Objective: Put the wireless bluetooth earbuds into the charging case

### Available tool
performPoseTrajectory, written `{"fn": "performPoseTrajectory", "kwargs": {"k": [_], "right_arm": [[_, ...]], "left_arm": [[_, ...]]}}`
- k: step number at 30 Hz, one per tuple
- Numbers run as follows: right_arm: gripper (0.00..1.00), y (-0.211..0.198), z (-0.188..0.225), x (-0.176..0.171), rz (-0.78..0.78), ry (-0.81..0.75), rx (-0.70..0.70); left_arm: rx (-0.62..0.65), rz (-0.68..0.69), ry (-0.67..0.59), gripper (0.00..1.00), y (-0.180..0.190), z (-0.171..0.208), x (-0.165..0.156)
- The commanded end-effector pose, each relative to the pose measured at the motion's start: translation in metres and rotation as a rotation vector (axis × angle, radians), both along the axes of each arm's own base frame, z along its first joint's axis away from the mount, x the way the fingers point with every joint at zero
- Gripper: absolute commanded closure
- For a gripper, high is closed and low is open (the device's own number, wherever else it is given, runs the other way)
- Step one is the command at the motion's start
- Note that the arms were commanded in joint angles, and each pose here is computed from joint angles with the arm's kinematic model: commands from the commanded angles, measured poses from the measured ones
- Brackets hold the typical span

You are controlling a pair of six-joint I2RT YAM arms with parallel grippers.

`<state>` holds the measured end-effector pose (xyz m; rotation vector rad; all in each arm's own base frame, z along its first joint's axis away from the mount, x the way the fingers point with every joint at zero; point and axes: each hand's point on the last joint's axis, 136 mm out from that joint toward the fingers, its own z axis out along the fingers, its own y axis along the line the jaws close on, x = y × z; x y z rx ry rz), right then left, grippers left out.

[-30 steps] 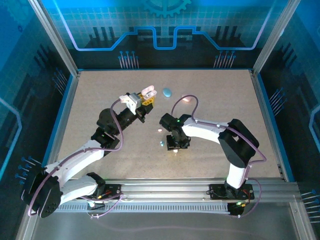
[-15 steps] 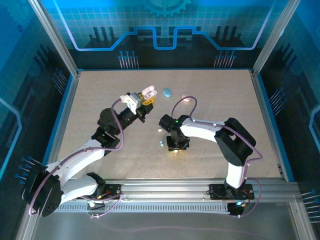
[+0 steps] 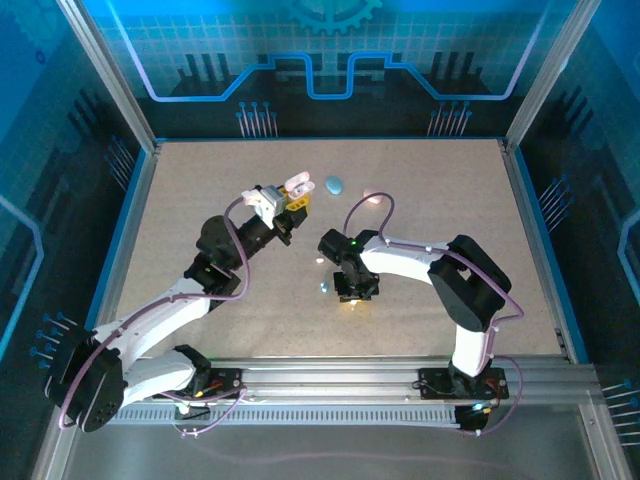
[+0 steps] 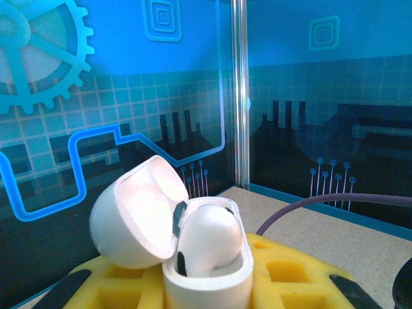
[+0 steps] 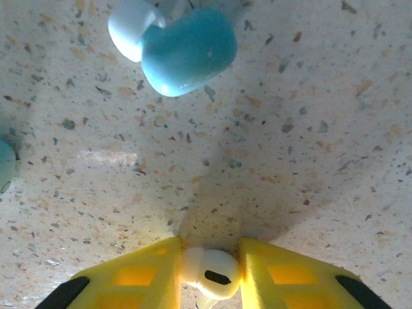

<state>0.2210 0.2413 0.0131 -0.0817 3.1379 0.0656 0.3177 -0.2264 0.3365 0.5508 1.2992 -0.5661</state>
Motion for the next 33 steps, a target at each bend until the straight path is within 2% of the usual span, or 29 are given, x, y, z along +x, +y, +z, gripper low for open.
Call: {"fn": "performPoseTrajectory", "kwargs": {"k": [1,5,10,17,23,28,33], "right_arm": [[0.71,-0.002,-0.002,0.003,-0.011,-0.015,0.003],[0.72,-0.005,0.023,0.013,0.02,-0.102,0.015],[0.71,-0.028,0.083,0.033,0.021,-0.287,0.019],[0.7,-0.054,0.213,0.061,0.057,-0.703,0.115],[0.68,-0.05,0.311,0.069,0.125,-0.974,0.245],[0.67,-0.032,0.342,0.071,0.178,-1.028,0.337],[0.68,-0.024,0.341,0.076,0.18,-1.017,0.352]], "left_arm": [[-0.016,-0.006,-0.027,0.79,0.001,0.009,0.0],[-0.016,-0.013,-0.017,0.79,-0.001,0.007,0.0],[-0.021,-0.054,0.017,0.79,-0.009,0.0,0.002],[-0.037,-0.202,0.065,0.79,-0.036,-0.008,-0.002],[-0.035,-0.332,0.089,0.78,-0.064,-0.014,-0.011],[-0.041,-0.41,0.096,0.77,-0.081,-0.015,-0.018],[-0.045,-0.418,0.094,0.77,-0.085,-0.014,-0.019]]}}
